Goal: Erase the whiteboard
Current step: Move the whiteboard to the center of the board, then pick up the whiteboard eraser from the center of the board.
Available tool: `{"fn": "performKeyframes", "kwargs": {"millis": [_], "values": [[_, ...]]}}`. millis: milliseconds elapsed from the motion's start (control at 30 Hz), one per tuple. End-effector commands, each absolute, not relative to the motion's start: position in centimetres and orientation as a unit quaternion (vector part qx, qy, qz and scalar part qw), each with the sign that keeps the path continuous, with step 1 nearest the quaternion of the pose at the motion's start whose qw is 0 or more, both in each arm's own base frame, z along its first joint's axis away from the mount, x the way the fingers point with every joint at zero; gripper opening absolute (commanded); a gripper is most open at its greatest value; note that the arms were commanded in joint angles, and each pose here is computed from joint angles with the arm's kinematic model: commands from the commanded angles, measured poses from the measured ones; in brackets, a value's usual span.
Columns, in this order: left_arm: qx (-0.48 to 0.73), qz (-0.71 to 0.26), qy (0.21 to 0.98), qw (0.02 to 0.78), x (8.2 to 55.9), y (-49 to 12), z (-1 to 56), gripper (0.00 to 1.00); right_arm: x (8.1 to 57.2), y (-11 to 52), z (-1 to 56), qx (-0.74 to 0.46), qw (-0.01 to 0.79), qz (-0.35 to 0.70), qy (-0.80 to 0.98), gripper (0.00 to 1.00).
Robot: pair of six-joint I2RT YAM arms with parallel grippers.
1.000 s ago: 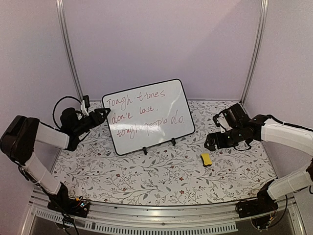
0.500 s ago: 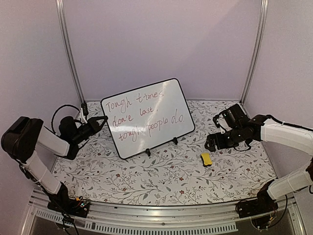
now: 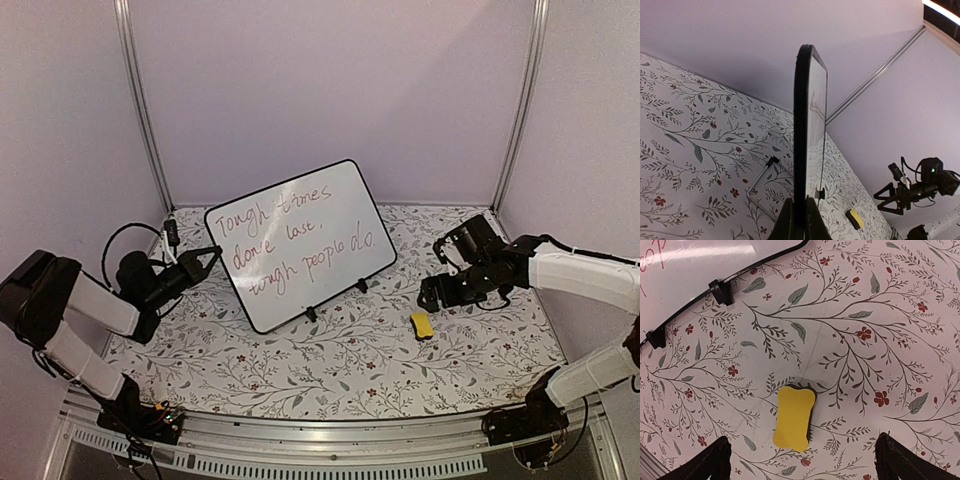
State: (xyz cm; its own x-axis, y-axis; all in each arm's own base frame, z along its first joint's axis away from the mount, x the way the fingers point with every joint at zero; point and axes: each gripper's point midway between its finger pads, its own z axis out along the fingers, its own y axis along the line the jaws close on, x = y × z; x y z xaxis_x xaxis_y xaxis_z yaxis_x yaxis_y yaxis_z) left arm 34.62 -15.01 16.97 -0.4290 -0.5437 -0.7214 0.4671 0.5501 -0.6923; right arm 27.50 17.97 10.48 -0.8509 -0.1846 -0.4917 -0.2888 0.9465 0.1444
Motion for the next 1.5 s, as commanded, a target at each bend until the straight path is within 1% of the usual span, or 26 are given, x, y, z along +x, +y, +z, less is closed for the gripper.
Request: {"fn": "performKeyframes", "kwargs": {"millis": [0, 367, 533, 600, 667, 700, 767, 867, 967, 1100, 1167, 1233, 1300, 1467], "values": [[-0.015, -0.478, 0.681, 0.554, 33.1, -16.0, 18.8, 0.01, 27.2, 17.6, 9.2, -0.122, 0.227, 0.085, 0.963, 0.99], [-0.018, -0.465, 0.697, 0.546, 30.5, -17.3, 18.3, 0.0, 26.6, 19.0, 6.1, -0.144, 0.186, 0.061, 0.97, 0.98], [-0.021, -0.462, 0.703, 0.539, 30.1, -17.4, 17.6, 0.02, 26.5, 19.5, 4.6, -0.149, 0.17, 0.055, 0.973, 0.88], [-0.022, -0.462, 0.704, 0.538, 30.0, -17.6, 17.5, 0.03, 26.7, 19.6, 4.2, -0.148, 0.17, 0.053, 0.973, 0.86], [-0.021, -0.461, 0.706, 0.537, 29.9, -17.8, 17.5, 0.05, 26.9, 19.9, 4.0, -0.148, 0.171, 0.055, 0.972, 0.77], [-0.019, -0.461, 0.707, 0.536, 29.9, -18.0, 17.5, 0.07, 27.0, 20.1, 4.0, -0.148, 0.172, 0.059, 0.972, 0.74], [-0.019, -0.46, 0.708, 0.535, 29.8, -18.1, 17.4, 0.15, 27.2, 20.3, 4.0, -0.148, 0.173, 0.062, 0.972, 0.7], [-0.022, -0.458, 0.708, 0.537, 29.7, -17.9, 17.4, 0.28, 27.6, 20.2, 3.8, -0.145, 0.179, 0.055, 0.971, 0.7], [-0.027, -0.453, 0.71, 0.538, 29.6, -17.7, 17.4, 0.33, 27.9, 20.3, 3.5, -0.141, 0.183, 0.053, 0.972, 0.69], [-0.037, -0.45, 0.708, 0.543, 29.5, -17.2, 17.8, 0.48, 28.2, 20.4, 3.3, -0.136, 0.187, 0.053, 0.971, 0.68], [-0.043, -0.448, 0.706, 0.546, 29.3, -17.0, 18.1, 0.57, 28.3, 20.5, 3.0, -0.135, 0.185, 0.054, 0.972, 0.65], [-0.049, -0.445, 0.704, 0.551, 29.2, -16.6, 18.6, 0.65, 28.3, 20.6, 3.0, -0.132, 0.187, 0.054, 0.972, 0.6], [-0.054, -0.439, 0.704, 0.556, 29.2, -16.3, 19.2, 0.68, 28.3, 20.7, 3.0, -0.131, 0.188, 0.054, 0.972, 0.56], [-0.073, -0.424, 0.706, 0.563, 28.9, -15.2, 20.1, 0.71, 28.1, 20.9, 2.8, -0.135, 0.186, 0.044, 0.972, 0.39]]}}
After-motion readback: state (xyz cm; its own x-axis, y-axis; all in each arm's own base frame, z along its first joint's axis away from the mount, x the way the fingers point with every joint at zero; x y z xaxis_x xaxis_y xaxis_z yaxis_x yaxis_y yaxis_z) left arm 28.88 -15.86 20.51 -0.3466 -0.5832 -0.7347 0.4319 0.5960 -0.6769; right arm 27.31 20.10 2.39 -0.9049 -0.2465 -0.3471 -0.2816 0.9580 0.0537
